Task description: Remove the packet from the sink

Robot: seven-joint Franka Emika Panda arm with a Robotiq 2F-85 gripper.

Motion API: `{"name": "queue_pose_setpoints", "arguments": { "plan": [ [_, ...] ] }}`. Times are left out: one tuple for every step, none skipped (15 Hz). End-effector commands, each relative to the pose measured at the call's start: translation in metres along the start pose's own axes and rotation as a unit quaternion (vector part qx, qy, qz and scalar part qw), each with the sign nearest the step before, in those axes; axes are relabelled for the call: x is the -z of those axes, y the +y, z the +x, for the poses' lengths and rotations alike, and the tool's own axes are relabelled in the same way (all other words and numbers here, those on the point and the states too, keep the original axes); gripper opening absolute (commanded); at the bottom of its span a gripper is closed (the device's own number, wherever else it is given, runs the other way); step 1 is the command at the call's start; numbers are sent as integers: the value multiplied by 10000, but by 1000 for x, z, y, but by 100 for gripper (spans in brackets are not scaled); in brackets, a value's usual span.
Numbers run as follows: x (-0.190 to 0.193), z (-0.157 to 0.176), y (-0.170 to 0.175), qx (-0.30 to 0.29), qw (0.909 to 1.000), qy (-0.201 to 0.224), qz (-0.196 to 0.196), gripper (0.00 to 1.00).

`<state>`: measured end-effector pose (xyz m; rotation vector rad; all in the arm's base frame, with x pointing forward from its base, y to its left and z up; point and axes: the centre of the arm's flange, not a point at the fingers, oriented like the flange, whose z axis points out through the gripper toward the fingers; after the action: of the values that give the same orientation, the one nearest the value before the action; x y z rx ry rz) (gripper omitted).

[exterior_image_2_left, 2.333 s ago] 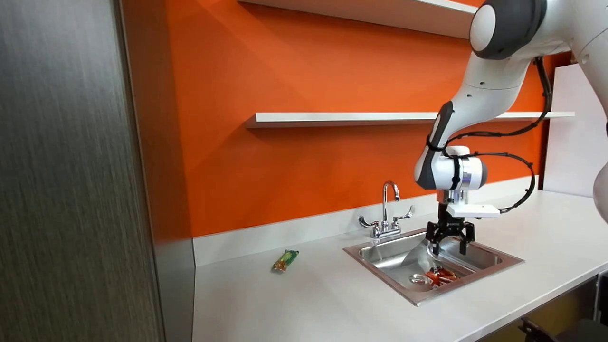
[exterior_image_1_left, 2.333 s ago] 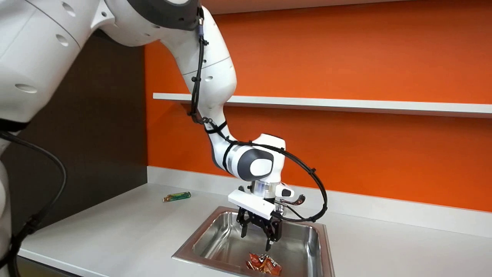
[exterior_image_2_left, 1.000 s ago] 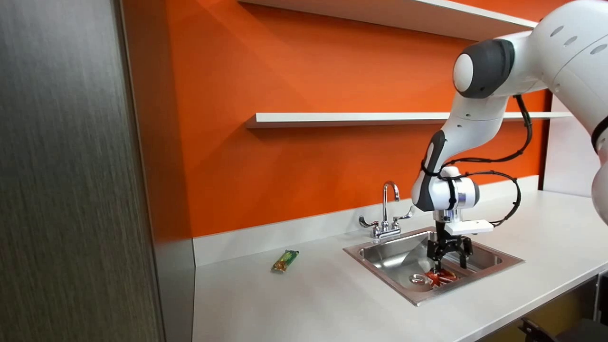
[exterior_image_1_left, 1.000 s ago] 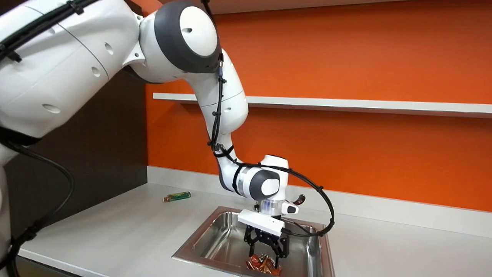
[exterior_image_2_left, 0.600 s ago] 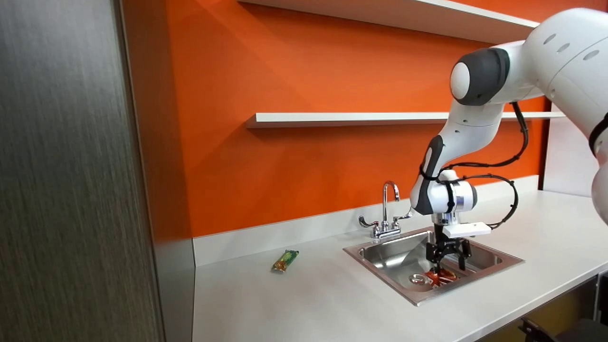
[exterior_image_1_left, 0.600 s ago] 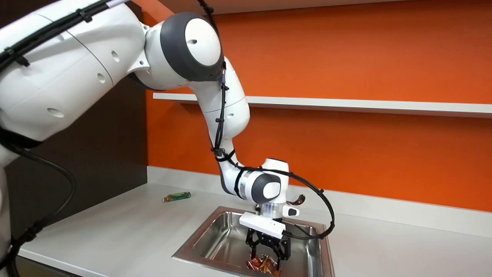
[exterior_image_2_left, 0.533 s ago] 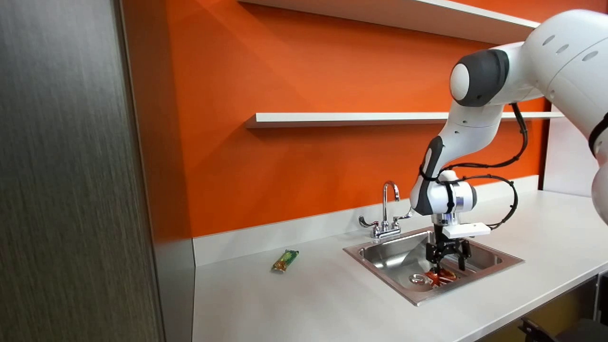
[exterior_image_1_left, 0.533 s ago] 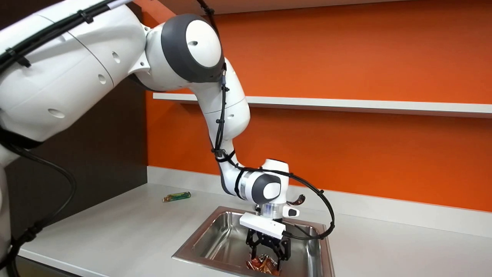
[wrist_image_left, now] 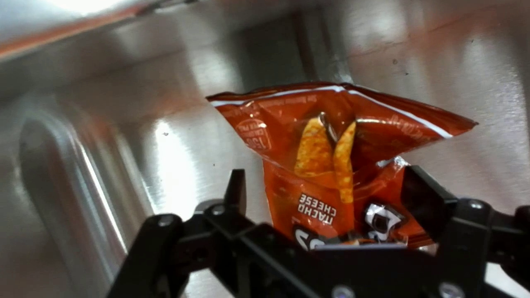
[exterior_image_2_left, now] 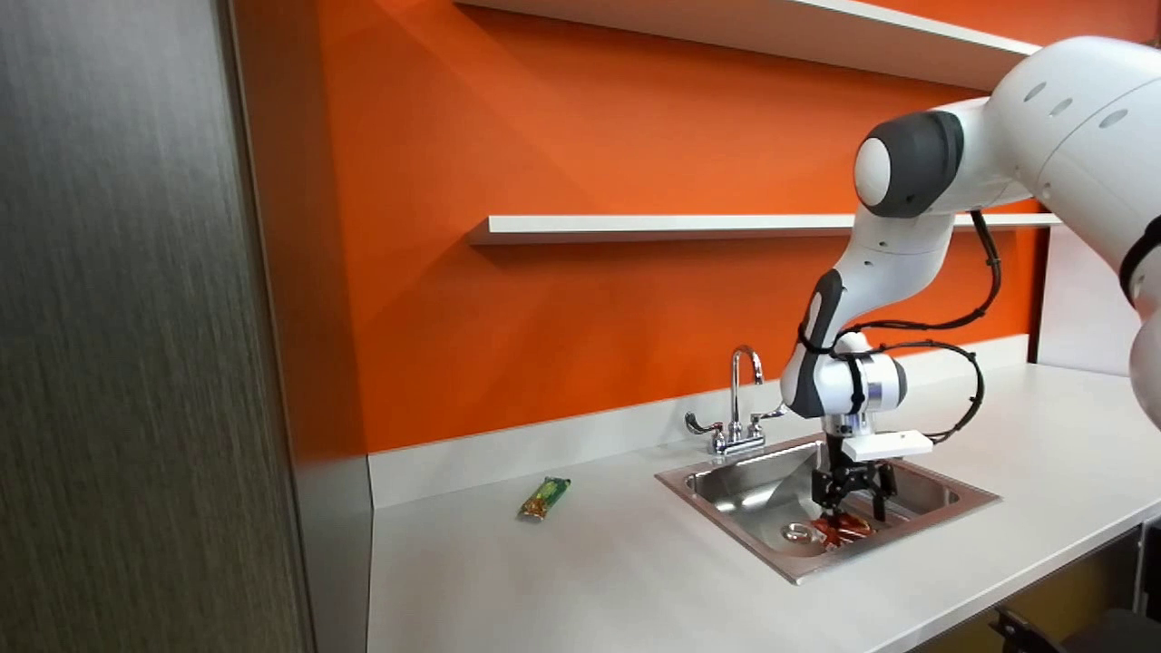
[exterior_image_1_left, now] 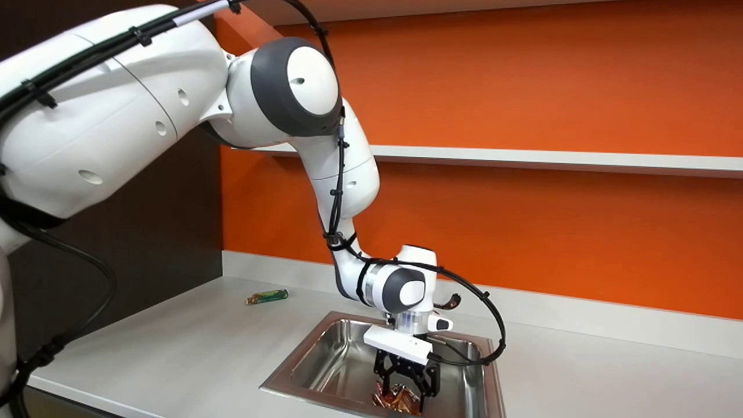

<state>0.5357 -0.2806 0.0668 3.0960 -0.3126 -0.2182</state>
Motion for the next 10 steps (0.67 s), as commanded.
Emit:
{"name": "queue_pose_setpoints", "arguments": {
  "plan": [
    [0,9,-1,-43,10000,29,-73,65],
    [-1,10,-1,-37,10000,33,-79,58],
    [-1,10,-1,-32,10000,34,-82,49],
    [0,11,-1,-30,10000,39,-84,42],
    [0,11,-1,-30,9999,42,-86,33],
    [0,11,-1,-30,9999,45,-86,27],
    [0,11,-1,-29,9999,47,-88,20],
    [1,11,-1,-26,9999,51,-90,11],
    [1,11,0,-25,9999,55,-95,5],
    [1,11,0,-24,9999,62,-94,0]
  ]
}}
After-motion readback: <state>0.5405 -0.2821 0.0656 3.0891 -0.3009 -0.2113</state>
